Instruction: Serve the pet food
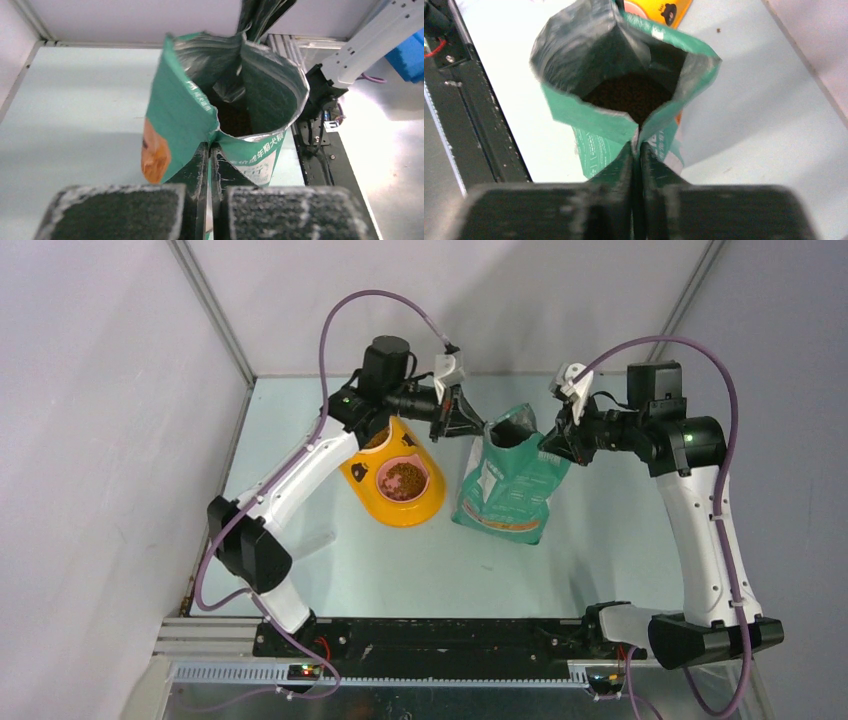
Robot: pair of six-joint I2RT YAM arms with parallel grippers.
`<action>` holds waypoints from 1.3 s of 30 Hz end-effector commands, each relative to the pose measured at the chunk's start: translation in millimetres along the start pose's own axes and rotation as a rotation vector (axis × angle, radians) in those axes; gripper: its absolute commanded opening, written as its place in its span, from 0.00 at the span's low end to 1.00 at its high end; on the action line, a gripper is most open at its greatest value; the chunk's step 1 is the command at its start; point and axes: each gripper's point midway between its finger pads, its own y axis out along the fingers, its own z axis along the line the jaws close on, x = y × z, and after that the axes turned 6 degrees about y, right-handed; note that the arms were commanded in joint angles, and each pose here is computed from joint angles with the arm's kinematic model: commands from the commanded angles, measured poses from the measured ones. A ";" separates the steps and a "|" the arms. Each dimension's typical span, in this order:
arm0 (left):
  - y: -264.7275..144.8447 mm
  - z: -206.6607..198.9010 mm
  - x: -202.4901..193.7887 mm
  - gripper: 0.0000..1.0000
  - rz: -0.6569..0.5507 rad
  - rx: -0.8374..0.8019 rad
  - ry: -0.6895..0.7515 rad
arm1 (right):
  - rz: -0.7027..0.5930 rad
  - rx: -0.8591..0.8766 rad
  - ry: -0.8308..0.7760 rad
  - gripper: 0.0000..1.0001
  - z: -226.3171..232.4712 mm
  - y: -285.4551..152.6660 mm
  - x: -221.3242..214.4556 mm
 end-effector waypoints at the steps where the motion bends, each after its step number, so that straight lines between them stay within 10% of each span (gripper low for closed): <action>1: -37.5 18.2 26.1 0.00 -0.084 0.126 -0.033 | -0.031 -0.102 -0.088 0.01 -12.6 -23.7 21.0; 13: -49.3 -7.7 29.8 0.00 -0.243 -0.002 -0.213 | -0.168 -0.165 -0.027 0.00 -23.3 -28.9 45.7; 18: -42.4 -5.7 34.5 0.67 -0.206 0.014 -0.094 | -0.167 -0.165 -0.045 0.00 -23.1 -28.0 48.8; 23: -30.8 5.7 20.0 0.77 -0.071 -0.017 0.098 | -0.158 -0.160 -0.051 0.00 -21.6 -27.0 45.4; 34: 11.6 20.4 13.8 0.77 0.002 -0.073 0.174 | -0.150 -0.147 -0.042 0.00 -17.4 -26.5 41.3; 39: 19.7 12.1 18.1 0.51 -0.031 -0.128 0.127 | -0.145 -0.150 -0.042 0.00 -19.6 -25.3 40.3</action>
